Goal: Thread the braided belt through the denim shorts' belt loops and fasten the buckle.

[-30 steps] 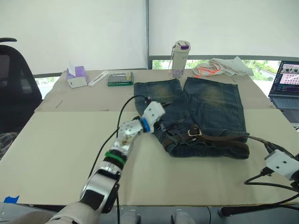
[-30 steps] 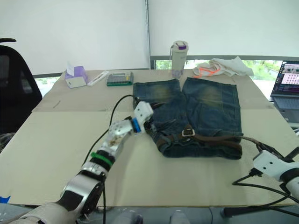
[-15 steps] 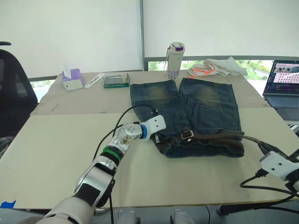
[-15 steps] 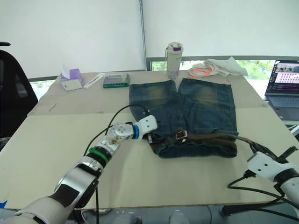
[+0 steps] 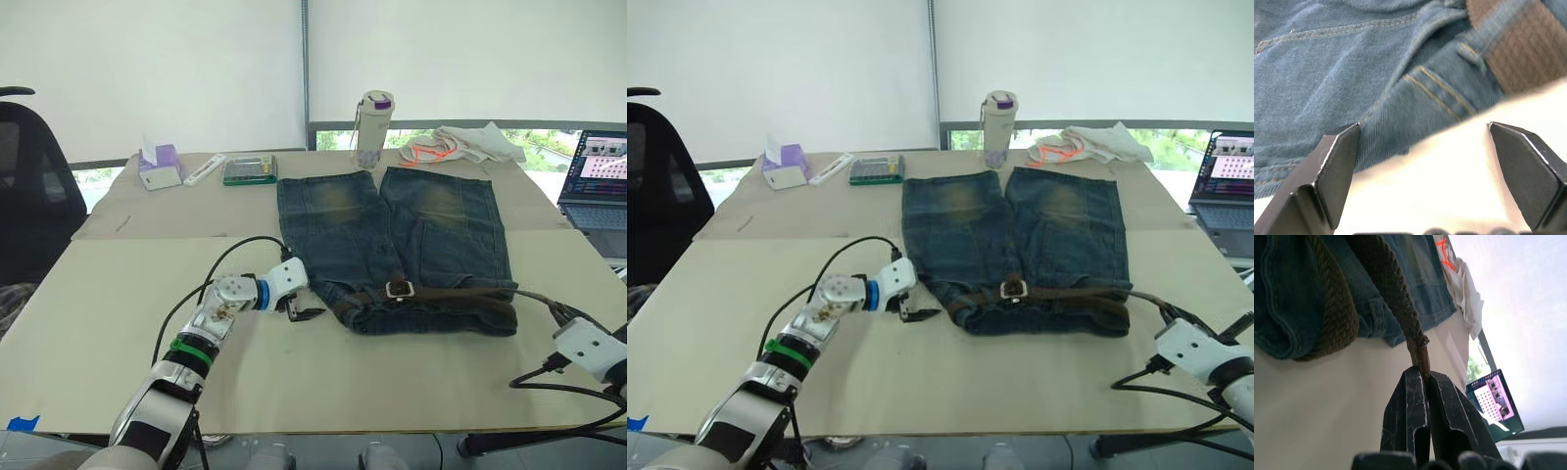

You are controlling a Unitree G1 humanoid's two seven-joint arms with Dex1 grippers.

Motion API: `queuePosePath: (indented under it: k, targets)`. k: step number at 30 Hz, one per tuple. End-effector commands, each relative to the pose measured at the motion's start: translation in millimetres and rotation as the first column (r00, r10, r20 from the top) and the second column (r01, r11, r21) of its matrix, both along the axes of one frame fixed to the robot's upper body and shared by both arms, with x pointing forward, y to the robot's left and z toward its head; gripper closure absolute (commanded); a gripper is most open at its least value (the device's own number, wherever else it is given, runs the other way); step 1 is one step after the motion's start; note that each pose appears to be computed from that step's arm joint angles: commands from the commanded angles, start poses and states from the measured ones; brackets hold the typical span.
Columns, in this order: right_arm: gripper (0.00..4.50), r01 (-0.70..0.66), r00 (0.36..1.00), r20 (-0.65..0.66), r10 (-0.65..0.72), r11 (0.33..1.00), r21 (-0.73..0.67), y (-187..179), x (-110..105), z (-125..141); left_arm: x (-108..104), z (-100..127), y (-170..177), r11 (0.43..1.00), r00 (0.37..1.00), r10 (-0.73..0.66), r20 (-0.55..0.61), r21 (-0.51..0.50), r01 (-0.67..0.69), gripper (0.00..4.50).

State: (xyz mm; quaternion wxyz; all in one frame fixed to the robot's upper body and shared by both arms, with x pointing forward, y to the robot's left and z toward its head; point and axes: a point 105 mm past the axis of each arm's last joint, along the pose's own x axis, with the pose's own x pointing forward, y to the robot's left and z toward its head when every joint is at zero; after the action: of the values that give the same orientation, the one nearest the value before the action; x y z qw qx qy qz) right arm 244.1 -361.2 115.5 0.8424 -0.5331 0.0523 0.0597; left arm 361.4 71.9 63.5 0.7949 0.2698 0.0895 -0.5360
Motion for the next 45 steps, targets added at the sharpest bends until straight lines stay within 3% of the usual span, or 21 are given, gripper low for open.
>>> queuePosePath:
  k: [1, 5, 7, 17, 18, 21, 25, 30, 37, 45]
  targets:
    - [4.50, 0.021, 0.998, 0.058, -0.020, 1.000, -0.007, -7, 4, 22, -1, -21, 15, 0.997, 0.996, 0.060, -0.063, 0.041, -0.057, 0.04]
    - [4.50, 0.004, 0.998, 0.058, -0.003, 1.000, -0.013, -3, 7, 24, 0, -6, 4, 0.999, 1.000, 0.015, -0.023, -0.044, -0.016, 0.04]
    - [4.50, -0.009, 0.998, 0.056, 0.009, 1.000, -0.006, 0, 7, 24, -8, 2, -3, 0.993, 0.996, -0.085, -0.025, -0.078, 0.083, 0.04]
    - [4.50, -0.046, 0.998, 0.042, 0.046, 0.999, 0.007, 14, 9, 20, 9, 35, -29, 0.968, 0.968, -0.246, 0.043, -0.046, 0.248, 0.04]
    - [4.50, -0.046, 0.998, 0.041, 0.046, 0.999, 0.007, 15, 9, 20, 9, 36, -30, 0.966, 0.966, -0.255, 0.040, -0.042, 0.256, 0.58]
    - [4.50, -0.047, 0.998, 0.040, 0.047, 0.999, 0.006, 15, 9, 19, 8, 35, -34, 0.950, 0.950, -0.312, -0.026, -0.002, 0.312, 1.52]
    - [4.50, -0.045, 0.998, 0.045, 0.044, 0.999, 0.004, 16, 8, 19, 5, 21, -23, 0.919, 0.924, -0.351, -0.150, 0.134, 0.371, 2.86]
    - [4.50, -0.037, 0.998, 0.044, 0.037, 0.999, 0.011, 16, 6, 17, 12, 36, -31, 0.938, 0.937, -0.340, -0.082, 0.047, 0.344, 4.44]
    - [4.50, -0.008, 1.000, 0.010, 0.008, 1.000, 0.028, 12, 5, 9, 10, 54, -19, 0.931, 0.940, -0.339, 0.050, -0.126, 0.342, 4.44]
    - [4.50, 0.073, 0.994, -0.080, -0.069, 0.996, 0.046, 3, 5, -6, 3, 47, 14, 0.936, 0.953, -0.259, 0.156, -0.203, 0.287, 4.44]
